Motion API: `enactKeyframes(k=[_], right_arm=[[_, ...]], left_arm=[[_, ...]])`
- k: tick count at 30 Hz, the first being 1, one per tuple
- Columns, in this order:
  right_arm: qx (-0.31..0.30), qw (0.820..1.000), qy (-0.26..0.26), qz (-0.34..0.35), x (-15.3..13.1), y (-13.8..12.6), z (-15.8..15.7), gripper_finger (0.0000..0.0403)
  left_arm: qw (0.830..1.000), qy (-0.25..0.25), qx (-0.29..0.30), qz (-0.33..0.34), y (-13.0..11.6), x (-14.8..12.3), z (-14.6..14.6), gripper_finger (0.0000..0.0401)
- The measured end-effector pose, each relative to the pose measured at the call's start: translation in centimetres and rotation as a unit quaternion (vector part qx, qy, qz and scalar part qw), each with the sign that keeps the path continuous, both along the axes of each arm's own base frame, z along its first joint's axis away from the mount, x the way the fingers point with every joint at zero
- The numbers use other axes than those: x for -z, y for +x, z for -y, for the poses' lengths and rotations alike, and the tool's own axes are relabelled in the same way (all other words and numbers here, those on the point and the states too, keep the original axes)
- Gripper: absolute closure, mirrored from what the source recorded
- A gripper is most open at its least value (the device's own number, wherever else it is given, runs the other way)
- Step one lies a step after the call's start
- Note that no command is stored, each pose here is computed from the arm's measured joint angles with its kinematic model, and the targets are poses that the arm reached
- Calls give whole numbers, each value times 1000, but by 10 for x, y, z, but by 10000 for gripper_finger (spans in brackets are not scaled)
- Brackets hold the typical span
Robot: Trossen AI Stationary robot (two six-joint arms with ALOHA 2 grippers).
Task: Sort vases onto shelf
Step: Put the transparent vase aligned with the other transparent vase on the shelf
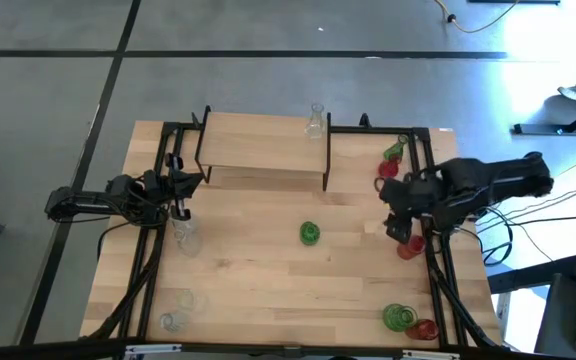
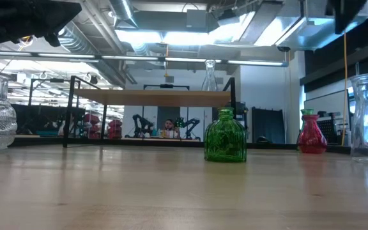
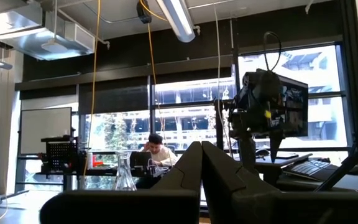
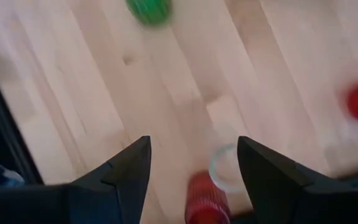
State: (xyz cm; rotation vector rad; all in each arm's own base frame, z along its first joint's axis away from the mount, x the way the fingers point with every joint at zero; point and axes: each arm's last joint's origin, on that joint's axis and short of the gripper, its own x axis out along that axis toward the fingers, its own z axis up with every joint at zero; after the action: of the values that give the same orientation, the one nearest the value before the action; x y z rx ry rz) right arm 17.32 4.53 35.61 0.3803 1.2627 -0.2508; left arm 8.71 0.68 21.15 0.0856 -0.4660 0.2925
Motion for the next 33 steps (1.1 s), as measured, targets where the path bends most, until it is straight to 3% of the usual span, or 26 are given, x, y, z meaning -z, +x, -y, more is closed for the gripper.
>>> enactKeyframes(k=[7, 19, 25, 29, 33], right_arm=[[28, 997, -20, -64, 18, -4, -3, 178], [66, 996, -18, -61, 39, -32, 6, 178], [64, 996, -16, -63, 56, -30, 5, 178], [33, 998, 27, -50, 57, -25, 1, 178], [16, 999, 36, -23, 55, -20, 0, 178]], left_arm=[[1000, 0, 0, 0, 0, 0, 0, 401], [1000, 0, 0, 0, 0, 0, 0, 401], [1000, 0, 0, 0, 0, 0, 0, 401], [1000, 0, 0, 0, 0, 0, 0, 401], [1000, 0, 0, 0, 0, 0, 0, 401]])
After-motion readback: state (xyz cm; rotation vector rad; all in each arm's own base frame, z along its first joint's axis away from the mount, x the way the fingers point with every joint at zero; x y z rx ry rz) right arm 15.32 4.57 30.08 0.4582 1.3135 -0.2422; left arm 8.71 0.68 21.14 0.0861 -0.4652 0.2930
